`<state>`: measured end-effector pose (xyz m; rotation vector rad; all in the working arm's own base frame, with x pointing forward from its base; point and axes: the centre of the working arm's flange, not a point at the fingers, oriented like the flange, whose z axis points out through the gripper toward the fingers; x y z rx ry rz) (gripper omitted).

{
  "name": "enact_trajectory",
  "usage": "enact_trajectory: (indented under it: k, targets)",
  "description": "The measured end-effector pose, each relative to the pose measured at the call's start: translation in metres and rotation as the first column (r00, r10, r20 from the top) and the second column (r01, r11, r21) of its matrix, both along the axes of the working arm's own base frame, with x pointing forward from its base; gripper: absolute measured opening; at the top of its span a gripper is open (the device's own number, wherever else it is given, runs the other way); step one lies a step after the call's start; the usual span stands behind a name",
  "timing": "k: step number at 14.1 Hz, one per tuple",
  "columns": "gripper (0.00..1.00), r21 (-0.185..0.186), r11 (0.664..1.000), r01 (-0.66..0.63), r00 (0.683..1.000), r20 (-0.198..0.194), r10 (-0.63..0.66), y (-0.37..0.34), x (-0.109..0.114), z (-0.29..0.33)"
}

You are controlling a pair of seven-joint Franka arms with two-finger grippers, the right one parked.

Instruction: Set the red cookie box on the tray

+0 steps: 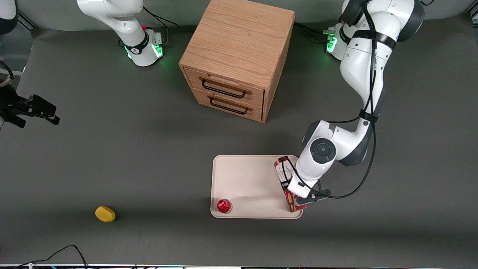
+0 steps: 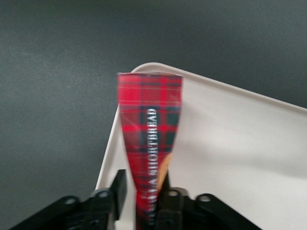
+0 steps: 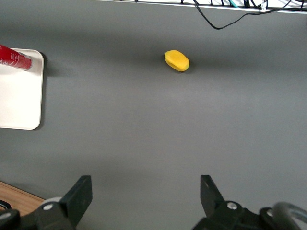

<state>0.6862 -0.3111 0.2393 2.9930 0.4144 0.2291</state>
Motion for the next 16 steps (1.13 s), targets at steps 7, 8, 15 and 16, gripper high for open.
enact_trajectory:
  k: [7, 8, 15, 16]
  targets:
    - [1.0, 0.062, 0.998, -0.005, 0.995, -0.101, 0.011, 0.009, -0.002, 0.057]
    - [1.0, 0.078, 0.997, -0.002, 0.991, -0.13, 0.012, 0.016, -0.006, 0.082]
    - [1.0, 0.139, 0.966, 0.217, 0.948, -0.267, -0.174, 0.16, -0.048, 0.247]
    - [1.0, 0.142, 0.961, 0.239, 0.943, -0.27, -0.194, 0.191, -0.06, 0.261]
